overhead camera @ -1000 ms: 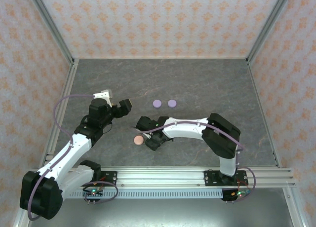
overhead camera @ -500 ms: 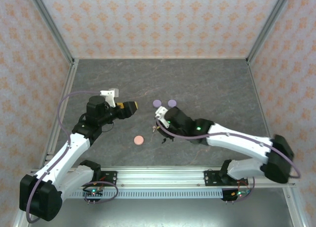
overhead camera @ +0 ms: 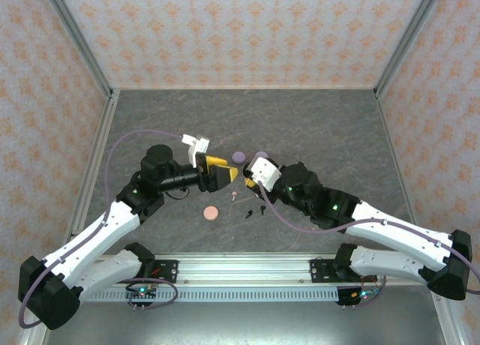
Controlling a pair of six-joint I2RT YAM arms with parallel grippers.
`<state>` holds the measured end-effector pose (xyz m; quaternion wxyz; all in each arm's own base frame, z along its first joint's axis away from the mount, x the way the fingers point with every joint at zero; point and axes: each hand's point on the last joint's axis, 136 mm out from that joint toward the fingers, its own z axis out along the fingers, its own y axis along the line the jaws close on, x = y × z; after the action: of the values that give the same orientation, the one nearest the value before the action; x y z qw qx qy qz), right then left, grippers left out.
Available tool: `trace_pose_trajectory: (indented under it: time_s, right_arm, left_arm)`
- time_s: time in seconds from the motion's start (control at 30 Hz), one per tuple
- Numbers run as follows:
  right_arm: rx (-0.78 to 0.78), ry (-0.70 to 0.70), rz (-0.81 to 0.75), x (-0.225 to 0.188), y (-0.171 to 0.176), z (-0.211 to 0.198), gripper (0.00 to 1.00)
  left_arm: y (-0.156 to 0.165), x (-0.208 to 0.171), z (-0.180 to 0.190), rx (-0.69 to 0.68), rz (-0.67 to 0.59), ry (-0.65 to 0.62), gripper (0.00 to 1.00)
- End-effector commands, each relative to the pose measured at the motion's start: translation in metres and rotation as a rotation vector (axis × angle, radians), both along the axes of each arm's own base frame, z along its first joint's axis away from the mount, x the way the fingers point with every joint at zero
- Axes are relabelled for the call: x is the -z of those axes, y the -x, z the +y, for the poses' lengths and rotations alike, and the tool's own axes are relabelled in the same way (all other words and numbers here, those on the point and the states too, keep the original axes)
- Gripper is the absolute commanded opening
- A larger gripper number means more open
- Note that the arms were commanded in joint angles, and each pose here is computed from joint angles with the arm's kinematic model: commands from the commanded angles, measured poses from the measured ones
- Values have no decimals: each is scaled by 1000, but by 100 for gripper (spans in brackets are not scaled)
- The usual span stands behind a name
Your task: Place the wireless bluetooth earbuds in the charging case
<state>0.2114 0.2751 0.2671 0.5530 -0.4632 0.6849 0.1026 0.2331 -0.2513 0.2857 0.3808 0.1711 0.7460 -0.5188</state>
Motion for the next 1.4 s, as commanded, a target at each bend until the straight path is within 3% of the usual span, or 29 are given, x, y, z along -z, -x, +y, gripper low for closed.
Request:
trace_pose_trajectory:
  time_s: [0.0,0.37,0.6,0.7,0.87,1.07,1.23,1.37]
  right_arm:
    - [-17,-21,-44,-13,0,4,45]
    - [-20,-20,-36,-12,0,5,45]
    - [9,-28,-32,-12,-3,3,47]
    - [29,-26,-24,-11,-4,-1,50]
    - [66,-45,28,-10,-2,-14,67]
    - [8,-183,199,-8,16,-28,100]
    - [-52,-437,342,-31,16,-38,99]
    - [-62,-556,417,-46,4,-39,99]
  left_arm:
    - [0,-19,-13,49,-60,25,82]
    - [1,-6,-46,147,-28,-14,63]
    - [3,3,-53,179,-15,-43,27]
    - [3,3,-52,175,-23,-52,17]
    - [2,1,-48,148,-56,-67,11]
    - [-9,-1,-35,56,-166,-115,1]
    - [-11,-5,-30,9,-301,-122,0]
    - [-9,-4,-30,10,-357,-124,0]
